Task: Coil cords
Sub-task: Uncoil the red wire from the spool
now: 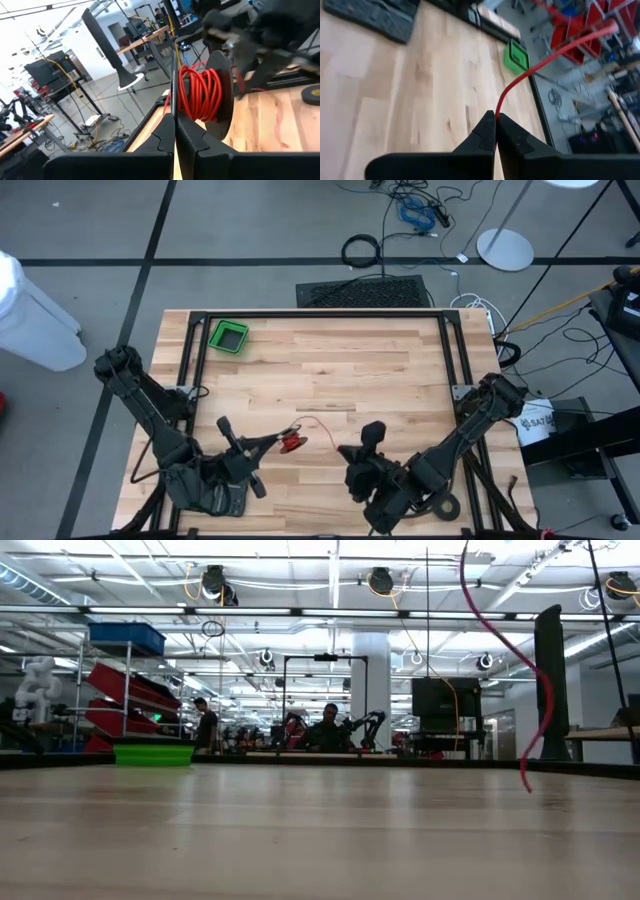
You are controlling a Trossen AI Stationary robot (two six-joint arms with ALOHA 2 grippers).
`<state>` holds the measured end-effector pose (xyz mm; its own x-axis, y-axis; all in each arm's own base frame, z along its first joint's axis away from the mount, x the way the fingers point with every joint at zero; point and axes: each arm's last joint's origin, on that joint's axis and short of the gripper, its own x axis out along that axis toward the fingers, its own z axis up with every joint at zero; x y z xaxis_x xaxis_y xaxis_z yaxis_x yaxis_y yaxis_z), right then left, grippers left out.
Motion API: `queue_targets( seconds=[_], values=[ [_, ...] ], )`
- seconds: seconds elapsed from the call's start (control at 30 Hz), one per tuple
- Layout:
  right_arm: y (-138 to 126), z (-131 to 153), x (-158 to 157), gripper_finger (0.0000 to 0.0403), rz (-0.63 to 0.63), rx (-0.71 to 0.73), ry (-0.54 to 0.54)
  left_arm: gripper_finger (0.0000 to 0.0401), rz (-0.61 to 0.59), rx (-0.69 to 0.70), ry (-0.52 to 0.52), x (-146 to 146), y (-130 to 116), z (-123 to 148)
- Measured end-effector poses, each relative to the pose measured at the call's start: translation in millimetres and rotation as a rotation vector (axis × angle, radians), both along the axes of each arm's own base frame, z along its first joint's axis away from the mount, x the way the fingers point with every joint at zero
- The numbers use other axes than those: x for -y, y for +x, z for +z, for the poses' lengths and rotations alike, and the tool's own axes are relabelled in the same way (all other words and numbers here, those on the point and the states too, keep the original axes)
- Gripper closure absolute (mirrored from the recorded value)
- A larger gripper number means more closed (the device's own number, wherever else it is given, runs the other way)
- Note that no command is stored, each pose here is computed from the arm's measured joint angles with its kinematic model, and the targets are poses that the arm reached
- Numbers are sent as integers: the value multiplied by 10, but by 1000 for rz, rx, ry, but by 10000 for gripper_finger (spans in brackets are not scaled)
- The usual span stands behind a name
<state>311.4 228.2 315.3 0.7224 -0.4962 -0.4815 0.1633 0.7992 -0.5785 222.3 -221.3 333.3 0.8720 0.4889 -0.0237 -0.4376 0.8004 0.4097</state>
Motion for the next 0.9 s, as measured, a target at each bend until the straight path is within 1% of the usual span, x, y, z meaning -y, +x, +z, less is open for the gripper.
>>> queue_targets(
  seconds=[0.13,0.27,0.43,0.63,0.77,0.83,0.9],
  values=[
    [15,-39,96,403,-26,-65,56,397,0,6,-5,11,-26,16],
    [48,-65,136,403,-8,-131,148,397,4,14,-7,22,-45,39],
    [73,-118,130,403,24,-202,220,397,-3,35,-23,37,-58,86],
    [133,-291,42,403,121,-340,264,397,-6,39,-18,43,-64,113],
    [177,-439,-62,398,242,-473,363,397,-5,39,-17,42,-63,112],
    [188,-488,-116,391,291,-503,383,397,-5,38,-17,42,-64,110],
    [197,-494,-151,383,318,-493,377,397,-4,38,-17,42,-65,110]
  ],
)
